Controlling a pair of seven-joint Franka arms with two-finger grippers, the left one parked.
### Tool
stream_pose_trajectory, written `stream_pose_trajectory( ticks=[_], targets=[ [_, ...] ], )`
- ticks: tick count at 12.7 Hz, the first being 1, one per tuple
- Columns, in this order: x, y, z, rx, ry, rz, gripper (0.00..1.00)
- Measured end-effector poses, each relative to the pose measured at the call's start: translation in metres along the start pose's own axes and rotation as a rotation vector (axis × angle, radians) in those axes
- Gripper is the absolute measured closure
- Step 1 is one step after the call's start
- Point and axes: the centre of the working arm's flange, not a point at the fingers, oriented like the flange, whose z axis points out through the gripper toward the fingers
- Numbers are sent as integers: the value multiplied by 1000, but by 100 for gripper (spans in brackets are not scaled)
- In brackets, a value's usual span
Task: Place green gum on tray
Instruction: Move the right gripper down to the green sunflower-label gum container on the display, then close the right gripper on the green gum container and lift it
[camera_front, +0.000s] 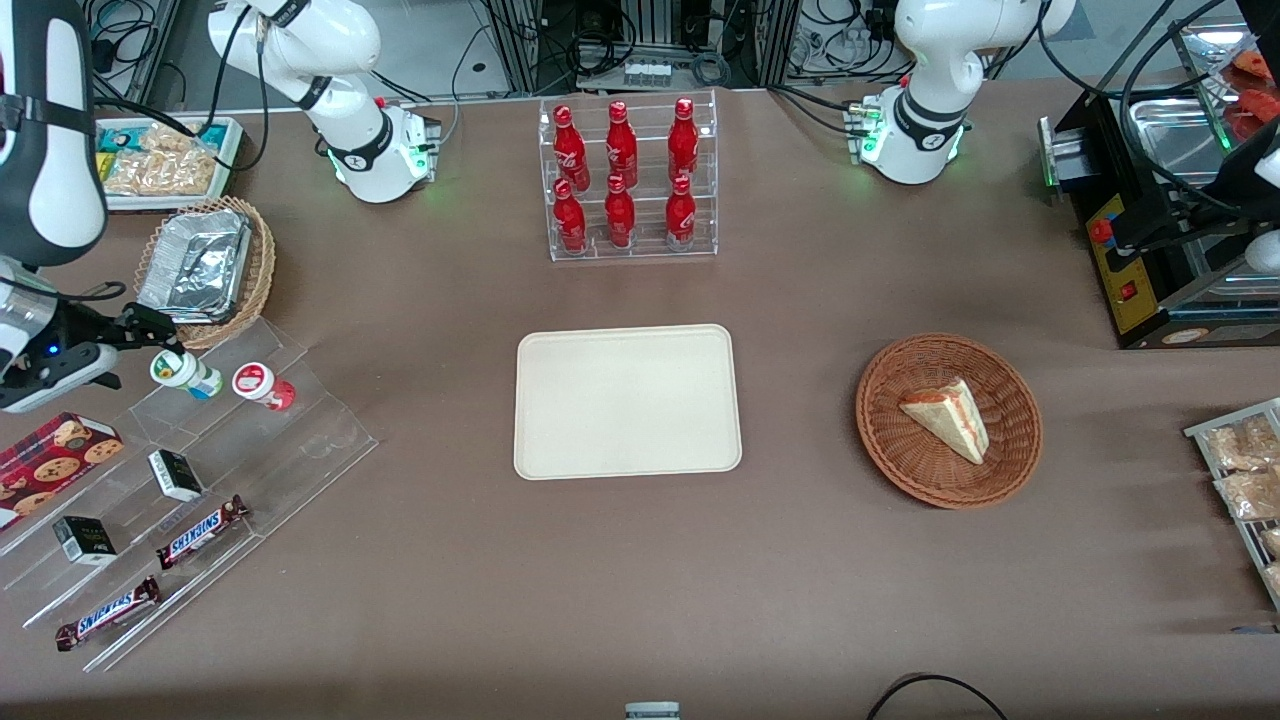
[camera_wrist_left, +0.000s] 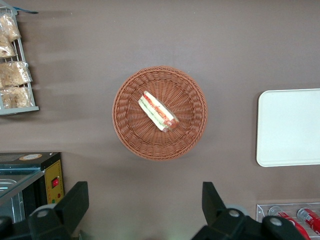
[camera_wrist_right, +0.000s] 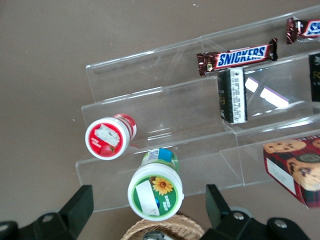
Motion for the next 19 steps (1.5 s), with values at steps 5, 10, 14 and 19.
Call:
stream_pose_trajectory(
  ticks=[5,10,14,19],
  targets=[
    [-18,-12,27,-33,35,-67,0],
    [-21,-14,33,-38,39,-77,0],
    [-21,-14,36,-48,47,-77,0],
    [-22,-13,39,-66,56,-86,0]
  ],
)
